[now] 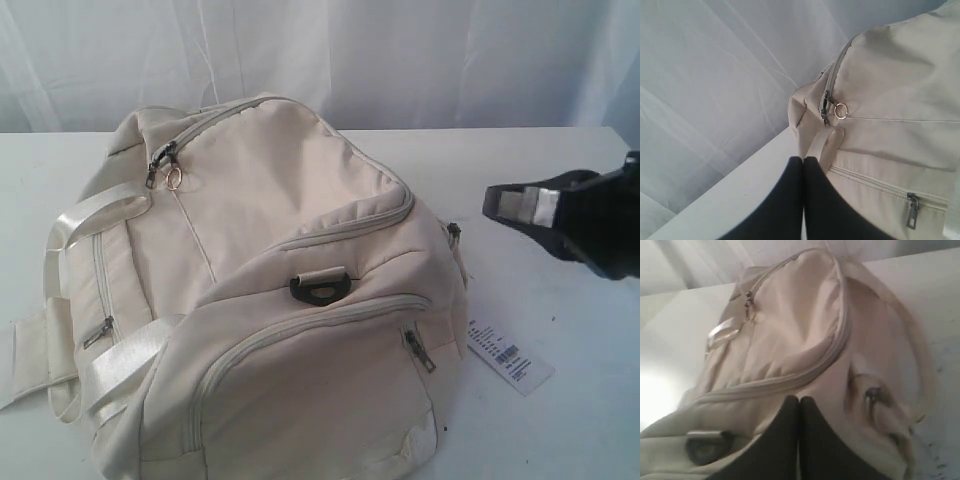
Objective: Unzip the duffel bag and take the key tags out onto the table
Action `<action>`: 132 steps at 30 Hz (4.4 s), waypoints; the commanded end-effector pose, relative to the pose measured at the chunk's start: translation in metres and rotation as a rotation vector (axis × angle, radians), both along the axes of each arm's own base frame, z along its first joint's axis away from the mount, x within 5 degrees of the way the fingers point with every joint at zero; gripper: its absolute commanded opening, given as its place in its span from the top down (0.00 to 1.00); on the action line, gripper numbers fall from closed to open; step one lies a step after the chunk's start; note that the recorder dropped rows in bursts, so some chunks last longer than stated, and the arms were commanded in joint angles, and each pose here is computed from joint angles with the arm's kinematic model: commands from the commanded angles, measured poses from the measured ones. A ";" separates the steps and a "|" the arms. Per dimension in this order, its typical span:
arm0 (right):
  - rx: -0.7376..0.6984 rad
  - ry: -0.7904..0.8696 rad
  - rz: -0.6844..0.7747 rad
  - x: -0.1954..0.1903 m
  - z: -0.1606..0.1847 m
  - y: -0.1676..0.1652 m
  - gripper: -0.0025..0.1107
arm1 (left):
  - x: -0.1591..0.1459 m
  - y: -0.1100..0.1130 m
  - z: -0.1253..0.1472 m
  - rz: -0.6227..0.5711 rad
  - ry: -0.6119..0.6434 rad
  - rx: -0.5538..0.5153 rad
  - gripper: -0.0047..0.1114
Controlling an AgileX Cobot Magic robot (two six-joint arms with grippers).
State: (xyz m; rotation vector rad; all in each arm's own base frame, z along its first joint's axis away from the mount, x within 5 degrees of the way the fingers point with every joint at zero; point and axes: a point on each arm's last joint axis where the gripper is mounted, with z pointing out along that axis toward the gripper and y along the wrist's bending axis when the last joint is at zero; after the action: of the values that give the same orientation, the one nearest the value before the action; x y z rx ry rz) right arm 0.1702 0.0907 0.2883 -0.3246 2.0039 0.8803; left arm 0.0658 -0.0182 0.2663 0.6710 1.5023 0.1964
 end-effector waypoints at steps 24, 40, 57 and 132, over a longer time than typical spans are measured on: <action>-0.493 0.280 0.322 0.068 0.038 0.075 0.98 | -0.013 0.001 -0.008 -0.045 -0.152 -0.043 0.96; -0.838 -0.159 0.690 -0.031 0.041 0.201 0.90 | -0.013 0.001 -0.008 -0.046 -0.156 -0.044 0.96; -1.247 -0.079 0.841 -0.027 -0.023 0.212 0.57 | -0.017 0.002 -0.006 -0.047 -0.186 -0.055 0.96; -0.081 0.230 0.124 0.071 -0.075 0.300 0.39 | -0.024 0.005 -0.004 -0.043 -0.224 -0.074 0.96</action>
State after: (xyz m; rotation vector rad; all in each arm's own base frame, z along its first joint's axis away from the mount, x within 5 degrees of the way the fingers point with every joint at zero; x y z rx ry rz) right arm 0.2419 0.3817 0.2110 -0.4290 2.2635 0.9181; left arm 0.0433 -0.0131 0.2610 0.6140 1.2866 0.1988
